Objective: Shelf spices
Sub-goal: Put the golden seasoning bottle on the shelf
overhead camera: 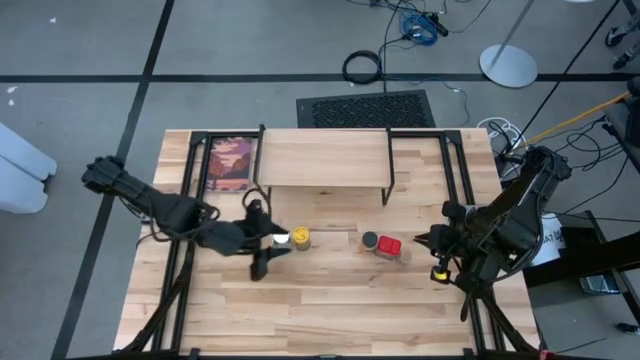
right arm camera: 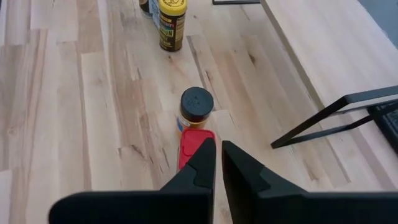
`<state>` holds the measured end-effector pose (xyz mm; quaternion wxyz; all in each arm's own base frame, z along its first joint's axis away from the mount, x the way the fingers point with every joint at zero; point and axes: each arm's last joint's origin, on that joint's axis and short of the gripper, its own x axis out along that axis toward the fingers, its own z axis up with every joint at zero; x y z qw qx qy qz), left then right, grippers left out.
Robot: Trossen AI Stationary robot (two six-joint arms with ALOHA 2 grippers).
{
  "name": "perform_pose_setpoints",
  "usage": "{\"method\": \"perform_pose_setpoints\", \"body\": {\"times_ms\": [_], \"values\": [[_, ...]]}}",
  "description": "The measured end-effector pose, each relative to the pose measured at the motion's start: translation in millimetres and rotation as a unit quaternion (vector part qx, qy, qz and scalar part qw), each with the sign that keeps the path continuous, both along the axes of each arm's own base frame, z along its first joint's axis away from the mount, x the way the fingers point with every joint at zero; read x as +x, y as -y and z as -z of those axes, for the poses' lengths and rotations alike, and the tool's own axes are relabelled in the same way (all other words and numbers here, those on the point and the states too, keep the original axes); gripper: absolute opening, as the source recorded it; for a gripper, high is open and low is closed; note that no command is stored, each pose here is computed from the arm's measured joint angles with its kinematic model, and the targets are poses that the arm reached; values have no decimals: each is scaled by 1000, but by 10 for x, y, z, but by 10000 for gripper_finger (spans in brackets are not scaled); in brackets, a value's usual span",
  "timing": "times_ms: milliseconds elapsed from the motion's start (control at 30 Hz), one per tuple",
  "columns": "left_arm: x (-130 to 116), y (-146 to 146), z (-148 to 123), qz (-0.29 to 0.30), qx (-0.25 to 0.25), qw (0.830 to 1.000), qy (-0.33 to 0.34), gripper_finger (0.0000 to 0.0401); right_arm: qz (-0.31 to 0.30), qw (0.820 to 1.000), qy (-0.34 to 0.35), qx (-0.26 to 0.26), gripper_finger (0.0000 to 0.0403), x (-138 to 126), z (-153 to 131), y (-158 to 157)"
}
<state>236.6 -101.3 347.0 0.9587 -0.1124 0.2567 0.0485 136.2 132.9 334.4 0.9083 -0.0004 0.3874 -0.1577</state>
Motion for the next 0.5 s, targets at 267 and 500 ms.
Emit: {"method": "perform_pose_setpoints", "body": {"times_ms": [267,500], "values": [[-278,36,142,-32,-18,995,-94,230,-3,1000,1,-6,16,2,-1,2],[-153,31,151,5,66,995,-70,230,-1,1000,1,-13,15,21,-3,20]]}}
